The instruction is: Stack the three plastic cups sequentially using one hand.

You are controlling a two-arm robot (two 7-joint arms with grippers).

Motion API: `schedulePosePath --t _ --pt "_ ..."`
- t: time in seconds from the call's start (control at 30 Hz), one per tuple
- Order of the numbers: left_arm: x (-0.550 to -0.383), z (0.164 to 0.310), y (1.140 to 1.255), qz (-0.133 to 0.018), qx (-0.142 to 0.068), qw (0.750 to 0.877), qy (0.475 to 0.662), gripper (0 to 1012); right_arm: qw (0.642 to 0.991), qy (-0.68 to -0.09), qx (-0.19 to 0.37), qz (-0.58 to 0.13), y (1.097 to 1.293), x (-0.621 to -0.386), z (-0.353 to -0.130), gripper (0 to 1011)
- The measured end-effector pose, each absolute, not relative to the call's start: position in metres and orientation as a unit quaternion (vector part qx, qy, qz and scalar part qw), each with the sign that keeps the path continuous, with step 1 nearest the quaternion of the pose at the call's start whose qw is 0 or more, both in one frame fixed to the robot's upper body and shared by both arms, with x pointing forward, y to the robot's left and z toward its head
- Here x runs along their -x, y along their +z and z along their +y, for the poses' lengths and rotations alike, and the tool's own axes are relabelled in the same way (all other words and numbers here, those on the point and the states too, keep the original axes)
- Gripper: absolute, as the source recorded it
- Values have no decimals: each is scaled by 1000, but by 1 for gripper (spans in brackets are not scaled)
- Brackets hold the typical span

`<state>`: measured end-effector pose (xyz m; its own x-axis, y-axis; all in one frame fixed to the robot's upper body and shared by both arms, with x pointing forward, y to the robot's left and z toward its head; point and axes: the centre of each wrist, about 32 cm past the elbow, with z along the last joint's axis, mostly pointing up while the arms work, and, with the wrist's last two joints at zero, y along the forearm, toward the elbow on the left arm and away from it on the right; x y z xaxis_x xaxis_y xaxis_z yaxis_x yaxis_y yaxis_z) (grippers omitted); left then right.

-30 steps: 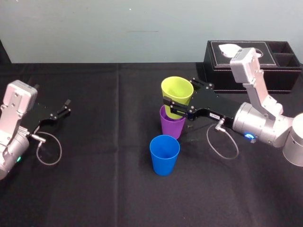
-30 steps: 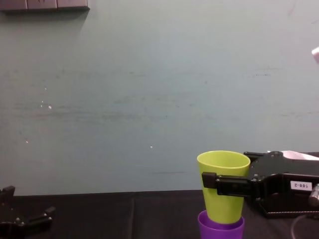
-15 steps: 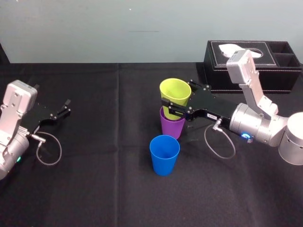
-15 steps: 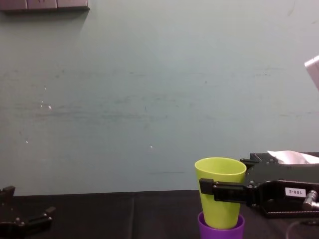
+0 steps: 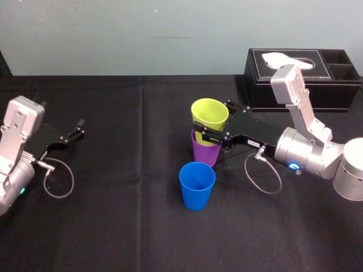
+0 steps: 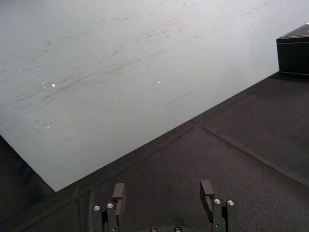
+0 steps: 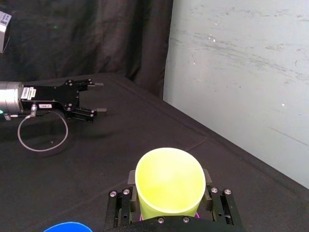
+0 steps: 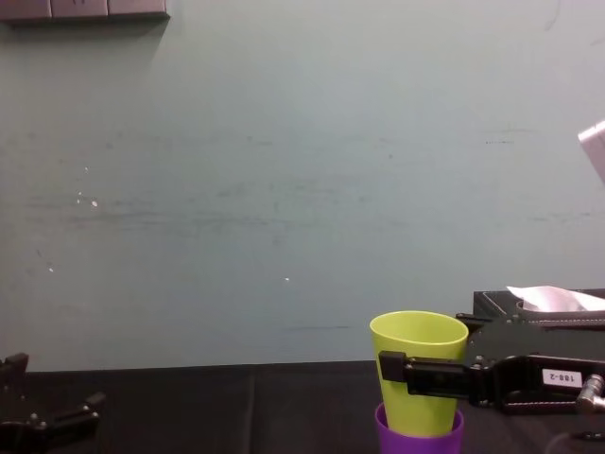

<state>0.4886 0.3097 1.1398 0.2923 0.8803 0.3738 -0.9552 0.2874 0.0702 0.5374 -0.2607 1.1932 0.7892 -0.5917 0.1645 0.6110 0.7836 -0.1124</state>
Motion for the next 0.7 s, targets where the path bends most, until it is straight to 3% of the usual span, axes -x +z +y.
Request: schedulePosePath --t 0.63,0.7 --pt "-489 310 1140 -132 -141 791 580 1011 942 -319 80 -61 1193 -537 -261 742" --pt "-489 310 1140 -132 -141 791 580 1011 942 -319 80 -61 1193 -537 -261 776"
